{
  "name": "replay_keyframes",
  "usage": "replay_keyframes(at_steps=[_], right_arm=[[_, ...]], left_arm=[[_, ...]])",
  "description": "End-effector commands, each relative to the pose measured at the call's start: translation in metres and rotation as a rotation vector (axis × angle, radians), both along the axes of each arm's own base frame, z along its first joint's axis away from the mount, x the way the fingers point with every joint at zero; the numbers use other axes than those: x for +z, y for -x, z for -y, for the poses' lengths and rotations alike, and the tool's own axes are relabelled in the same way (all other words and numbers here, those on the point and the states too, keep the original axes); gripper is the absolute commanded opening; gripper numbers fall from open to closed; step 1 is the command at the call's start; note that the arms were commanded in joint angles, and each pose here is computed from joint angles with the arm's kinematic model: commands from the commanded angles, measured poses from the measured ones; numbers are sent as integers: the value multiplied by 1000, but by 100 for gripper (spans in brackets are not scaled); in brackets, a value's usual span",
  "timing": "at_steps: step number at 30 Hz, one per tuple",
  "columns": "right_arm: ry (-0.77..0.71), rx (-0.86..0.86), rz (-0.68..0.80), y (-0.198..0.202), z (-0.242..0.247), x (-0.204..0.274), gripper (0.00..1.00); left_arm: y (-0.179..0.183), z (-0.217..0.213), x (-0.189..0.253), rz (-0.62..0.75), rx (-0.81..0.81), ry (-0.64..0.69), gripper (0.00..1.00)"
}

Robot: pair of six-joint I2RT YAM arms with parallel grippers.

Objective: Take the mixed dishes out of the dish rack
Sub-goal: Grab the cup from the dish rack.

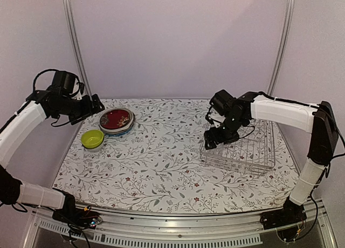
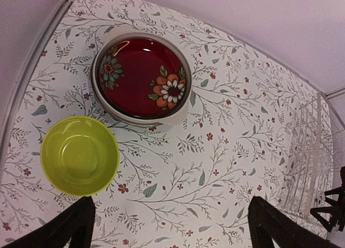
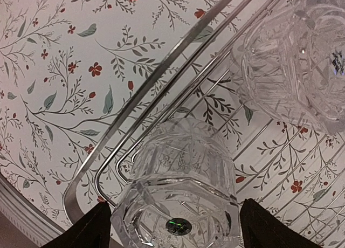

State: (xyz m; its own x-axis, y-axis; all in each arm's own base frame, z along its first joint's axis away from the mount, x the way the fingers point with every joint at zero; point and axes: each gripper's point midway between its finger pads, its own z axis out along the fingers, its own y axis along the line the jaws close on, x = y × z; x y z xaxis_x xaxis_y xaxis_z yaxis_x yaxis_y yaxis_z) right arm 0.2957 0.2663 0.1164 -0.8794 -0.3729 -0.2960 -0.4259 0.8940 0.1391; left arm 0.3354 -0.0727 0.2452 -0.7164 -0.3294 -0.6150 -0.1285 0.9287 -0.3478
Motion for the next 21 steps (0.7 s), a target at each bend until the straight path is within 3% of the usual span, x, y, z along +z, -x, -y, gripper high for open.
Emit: replay_keyframes(at_steps=[1,4,9,12,21], right_arm=[[46,4,-12,-3,4,-10,81],[63,5,-16,-5,7,-16,78],[65,3,-26,-5,10,-18,61],[42,5,2,-7,11,-5,55],[-37,14,86,-5,12,53,53]], left_arm=[[-1,7,-5,2,-21,0,100],[-2,6,-7,0,-10,-6,100],[-5,-4,-8,7,47,-39,100],[-9,-2,-5,35,49,-28,100],[-10,30,24,162,-114,99,100]])
